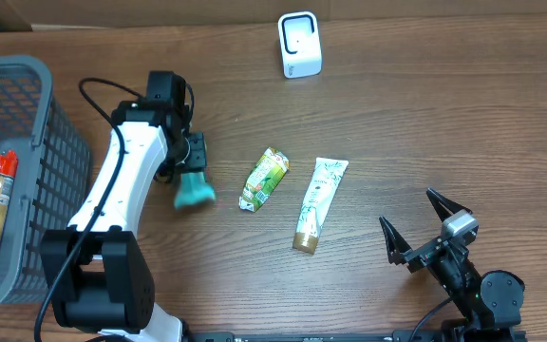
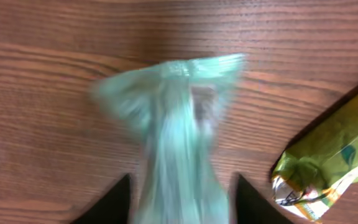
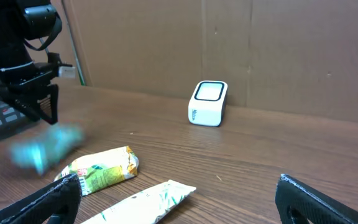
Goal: Scan the item barcode
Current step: 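Lift the teal packet out and place it left of the green pack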
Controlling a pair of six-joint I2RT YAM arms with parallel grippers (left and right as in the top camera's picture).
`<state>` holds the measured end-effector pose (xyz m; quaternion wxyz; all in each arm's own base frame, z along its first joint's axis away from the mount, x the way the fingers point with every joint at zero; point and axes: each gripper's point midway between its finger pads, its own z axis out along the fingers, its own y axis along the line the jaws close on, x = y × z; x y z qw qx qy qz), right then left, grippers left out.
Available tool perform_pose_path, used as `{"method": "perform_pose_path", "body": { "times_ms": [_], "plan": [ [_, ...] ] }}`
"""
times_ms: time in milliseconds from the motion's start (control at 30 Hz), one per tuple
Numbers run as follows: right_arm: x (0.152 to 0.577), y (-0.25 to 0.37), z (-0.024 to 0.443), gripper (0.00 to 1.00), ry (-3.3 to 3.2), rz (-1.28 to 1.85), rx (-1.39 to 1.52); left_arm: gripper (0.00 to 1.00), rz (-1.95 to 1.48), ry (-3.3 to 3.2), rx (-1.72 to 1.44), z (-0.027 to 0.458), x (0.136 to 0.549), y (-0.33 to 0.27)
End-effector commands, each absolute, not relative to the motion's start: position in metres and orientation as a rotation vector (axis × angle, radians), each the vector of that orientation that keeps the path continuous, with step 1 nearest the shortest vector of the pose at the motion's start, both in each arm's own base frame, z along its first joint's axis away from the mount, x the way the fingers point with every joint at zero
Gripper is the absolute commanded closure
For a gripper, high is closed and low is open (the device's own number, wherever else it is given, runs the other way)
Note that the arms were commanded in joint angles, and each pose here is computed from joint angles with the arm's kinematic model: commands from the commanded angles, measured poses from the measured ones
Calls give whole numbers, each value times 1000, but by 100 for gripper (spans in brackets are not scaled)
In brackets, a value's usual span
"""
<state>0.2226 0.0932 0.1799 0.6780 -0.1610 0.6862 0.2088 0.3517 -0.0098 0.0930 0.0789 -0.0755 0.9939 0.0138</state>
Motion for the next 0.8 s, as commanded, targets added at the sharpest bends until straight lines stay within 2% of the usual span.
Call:
{"method": "perform_pose_path", "body": {
  "times_ms": [0,167,433,600,767],
  "plan": [
    [222,95,177,0,1542,480,-368,36,37,2935,-228,104,359,-12],
    [222,95,177,0,1542,480,-368,27,-114,2880,-208,143,374,-29],
    [222,95,177,0,1542,480,-368,25,-180,2727,-207,261,383,-32],
    [222,95,177,0,1542,480,-368,20,-159,2623,-281,326,365,-7],
    [222,95,177,0,1542,480,-368,15,-82,2542,-660,347,330,63]
  ]
}}
